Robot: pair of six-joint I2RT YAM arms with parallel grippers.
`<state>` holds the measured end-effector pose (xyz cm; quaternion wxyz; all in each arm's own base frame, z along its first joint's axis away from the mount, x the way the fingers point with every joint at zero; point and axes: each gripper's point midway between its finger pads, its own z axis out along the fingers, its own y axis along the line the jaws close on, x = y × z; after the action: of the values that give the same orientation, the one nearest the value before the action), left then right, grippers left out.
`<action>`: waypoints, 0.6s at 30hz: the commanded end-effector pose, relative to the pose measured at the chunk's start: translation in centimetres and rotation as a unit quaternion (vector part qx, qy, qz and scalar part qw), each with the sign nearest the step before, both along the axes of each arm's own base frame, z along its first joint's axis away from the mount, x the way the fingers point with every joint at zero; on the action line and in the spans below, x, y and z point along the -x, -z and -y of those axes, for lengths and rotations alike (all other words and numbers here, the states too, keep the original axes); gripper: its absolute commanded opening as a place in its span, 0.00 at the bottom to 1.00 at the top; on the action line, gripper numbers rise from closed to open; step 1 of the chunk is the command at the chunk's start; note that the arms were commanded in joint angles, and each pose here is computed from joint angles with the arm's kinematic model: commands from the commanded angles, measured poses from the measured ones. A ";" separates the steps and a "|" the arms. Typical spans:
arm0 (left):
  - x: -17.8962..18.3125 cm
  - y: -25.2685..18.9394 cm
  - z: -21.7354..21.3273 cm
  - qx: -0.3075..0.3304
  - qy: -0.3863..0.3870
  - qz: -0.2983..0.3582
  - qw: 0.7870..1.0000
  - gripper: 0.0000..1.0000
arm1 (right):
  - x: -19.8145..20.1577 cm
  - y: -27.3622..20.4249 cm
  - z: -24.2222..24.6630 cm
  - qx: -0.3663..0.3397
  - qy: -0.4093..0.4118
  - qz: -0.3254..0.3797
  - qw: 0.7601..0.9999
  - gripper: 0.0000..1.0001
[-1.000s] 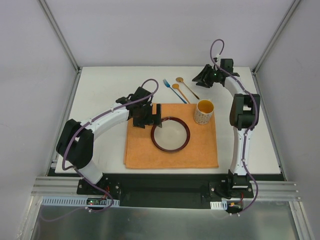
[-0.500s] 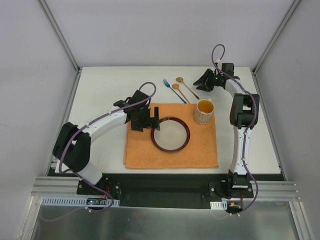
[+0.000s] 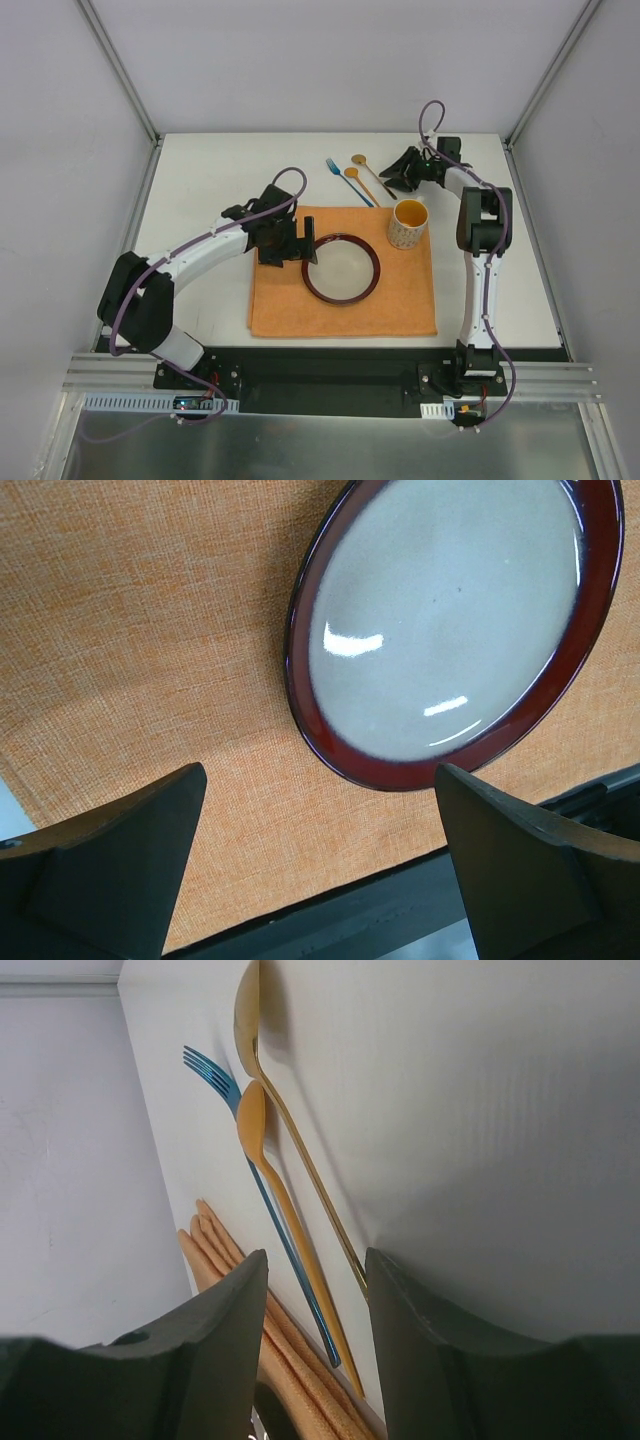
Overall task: Set the dinner table for one person
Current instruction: Pick up the spoon from the center of the board.
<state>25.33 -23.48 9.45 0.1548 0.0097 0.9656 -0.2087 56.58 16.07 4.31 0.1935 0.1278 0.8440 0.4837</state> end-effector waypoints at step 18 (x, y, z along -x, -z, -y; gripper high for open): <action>0.2 -0.5 0.1 0.003 -0.004 0.007 1.000 0.99 | 0.9 0.8 -2.8 -0.032 -0.024 -0.006 0.999 0.47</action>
<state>25.14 -23.35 9.46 0.1547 0.0083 0.9656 -0.2090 56.10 18.25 3.80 0.1734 0.1232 0.8306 0.5147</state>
